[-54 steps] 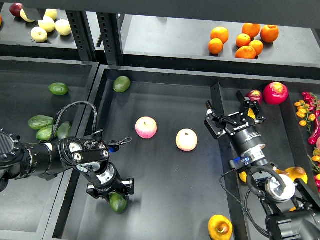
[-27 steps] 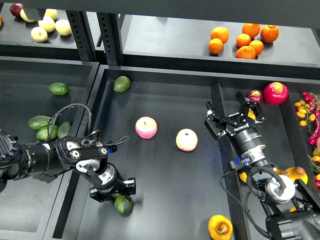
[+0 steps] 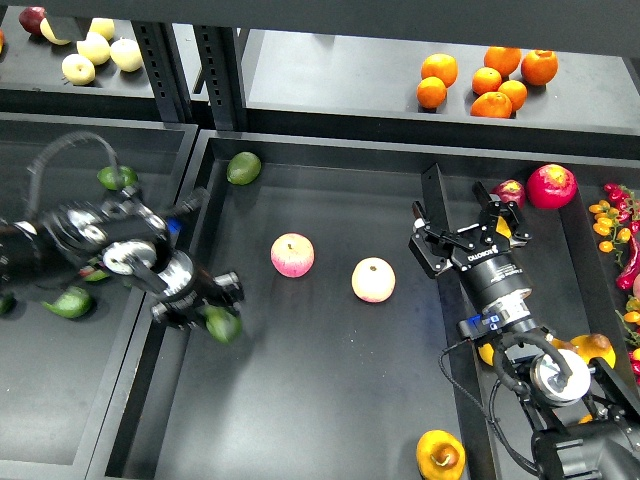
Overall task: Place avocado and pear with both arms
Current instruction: 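Lift the avocado with the left gripper and carry it to the avocado bin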
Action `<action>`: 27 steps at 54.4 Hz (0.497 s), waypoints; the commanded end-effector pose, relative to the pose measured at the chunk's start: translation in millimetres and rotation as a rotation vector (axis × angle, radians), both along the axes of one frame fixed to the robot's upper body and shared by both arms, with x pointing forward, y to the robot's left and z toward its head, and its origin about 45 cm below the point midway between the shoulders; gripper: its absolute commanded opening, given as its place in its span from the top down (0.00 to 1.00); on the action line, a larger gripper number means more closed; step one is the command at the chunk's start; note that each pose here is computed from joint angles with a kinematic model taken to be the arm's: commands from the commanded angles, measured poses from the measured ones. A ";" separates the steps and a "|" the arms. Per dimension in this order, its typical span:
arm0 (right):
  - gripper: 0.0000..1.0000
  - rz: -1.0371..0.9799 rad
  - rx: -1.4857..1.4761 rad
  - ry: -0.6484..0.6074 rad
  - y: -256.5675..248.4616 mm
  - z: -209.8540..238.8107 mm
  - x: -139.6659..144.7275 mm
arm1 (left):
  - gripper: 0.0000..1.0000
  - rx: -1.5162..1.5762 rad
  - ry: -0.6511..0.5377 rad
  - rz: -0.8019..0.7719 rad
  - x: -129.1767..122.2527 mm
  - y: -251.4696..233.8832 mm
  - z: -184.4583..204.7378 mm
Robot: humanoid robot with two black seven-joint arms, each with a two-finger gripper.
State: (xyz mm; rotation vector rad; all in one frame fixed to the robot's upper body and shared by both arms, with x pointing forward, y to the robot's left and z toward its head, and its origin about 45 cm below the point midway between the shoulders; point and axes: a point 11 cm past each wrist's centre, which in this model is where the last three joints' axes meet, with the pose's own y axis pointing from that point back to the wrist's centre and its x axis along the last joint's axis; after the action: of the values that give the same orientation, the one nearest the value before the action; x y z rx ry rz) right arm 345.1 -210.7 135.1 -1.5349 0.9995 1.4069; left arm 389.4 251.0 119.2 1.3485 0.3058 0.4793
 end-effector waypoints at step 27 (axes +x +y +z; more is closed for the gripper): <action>0.00 0.001 0.000 0.001 0.4 -0.3 -0.2 | 0.87 0.102 -0.087 0.295 3.7 145.3 35.7</action>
State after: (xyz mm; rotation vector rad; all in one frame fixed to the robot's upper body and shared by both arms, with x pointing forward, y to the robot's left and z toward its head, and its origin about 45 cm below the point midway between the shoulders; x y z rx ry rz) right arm 345.0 -210.1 135.1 -1.5363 0.9984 1.4079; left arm 400.6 368.6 158.6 1.3574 0.3813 0.7536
